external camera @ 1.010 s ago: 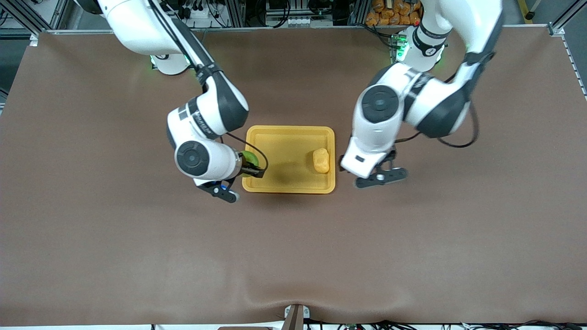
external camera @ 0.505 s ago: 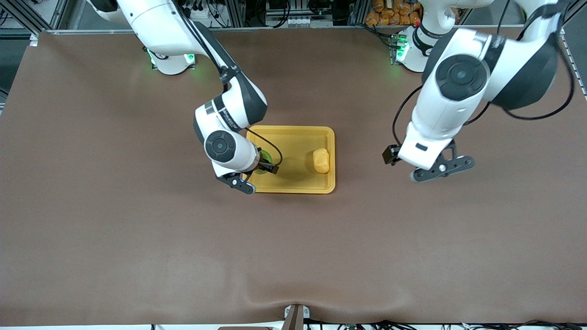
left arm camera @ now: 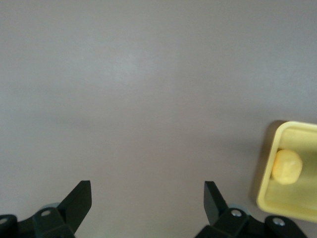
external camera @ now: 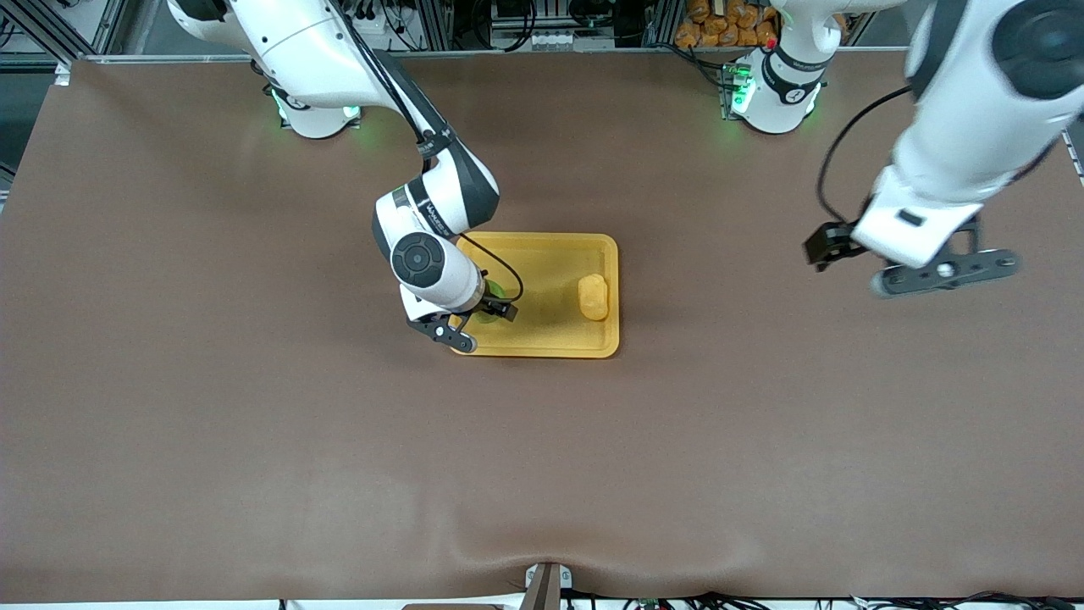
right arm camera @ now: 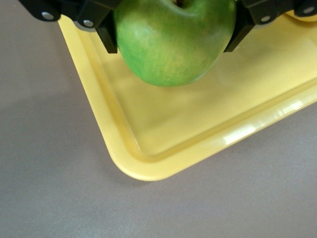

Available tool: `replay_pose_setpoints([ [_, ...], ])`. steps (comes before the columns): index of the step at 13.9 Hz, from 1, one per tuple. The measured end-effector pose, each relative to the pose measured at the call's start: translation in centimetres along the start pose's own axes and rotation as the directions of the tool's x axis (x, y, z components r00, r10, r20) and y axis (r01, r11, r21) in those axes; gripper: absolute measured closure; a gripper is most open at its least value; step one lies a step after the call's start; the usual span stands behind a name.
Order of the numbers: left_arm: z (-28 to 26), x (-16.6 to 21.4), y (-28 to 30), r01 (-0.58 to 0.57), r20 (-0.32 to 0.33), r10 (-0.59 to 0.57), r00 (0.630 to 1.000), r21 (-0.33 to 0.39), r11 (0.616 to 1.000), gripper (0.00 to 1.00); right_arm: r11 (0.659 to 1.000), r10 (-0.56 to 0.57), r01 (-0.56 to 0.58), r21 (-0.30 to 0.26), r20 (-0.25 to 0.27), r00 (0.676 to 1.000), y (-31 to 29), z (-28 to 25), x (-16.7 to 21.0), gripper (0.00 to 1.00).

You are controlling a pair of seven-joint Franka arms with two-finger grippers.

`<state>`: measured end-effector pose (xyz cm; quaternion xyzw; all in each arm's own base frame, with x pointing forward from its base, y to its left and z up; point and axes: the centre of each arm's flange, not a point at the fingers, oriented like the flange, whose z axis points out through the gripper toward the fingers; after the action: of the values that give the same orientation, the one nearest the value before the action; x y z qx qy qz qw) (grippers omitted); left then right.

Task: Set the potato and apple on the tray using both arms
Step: 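Withdraw the left gripper while the right gripper holds the apple over the tray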

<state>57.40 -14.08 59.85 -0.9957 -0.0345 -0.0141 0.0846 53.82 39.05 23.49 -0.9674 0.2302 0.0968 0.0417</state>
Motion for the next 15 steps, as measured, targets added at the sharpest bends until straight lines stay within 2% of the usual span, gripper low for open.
replay_pose_setpoints([
  [7, -3.8, -1.9, -8.6, -0.035, -0.002, 0.035, 0.999, -0.061, 0.998, 0.00, 1.000, -0.017, 0.017, 0.004, -0.019, 1.000, 0.0, 2.1, -1.4, 0.09],
  [11, -5.1, -3.7, -9.8, -0.014, 0.027, 0.017, 0.999, -0.116, 0.993, 0.00, 1.000, -0.006, 0.006, -0.002, -0.028, 1.000, 1.0, 3.5, -1.1, 0.09],
  [15, -4.9, -4.3, -9.8, -0.016, 0.059, 0.023, 0.998, -0.113, 0.993, 0.00, 1.000, -0.002, 0.002, -0.004, -0.035, 0.999, 1.2, 3.4, -0.7, 0.09],
])
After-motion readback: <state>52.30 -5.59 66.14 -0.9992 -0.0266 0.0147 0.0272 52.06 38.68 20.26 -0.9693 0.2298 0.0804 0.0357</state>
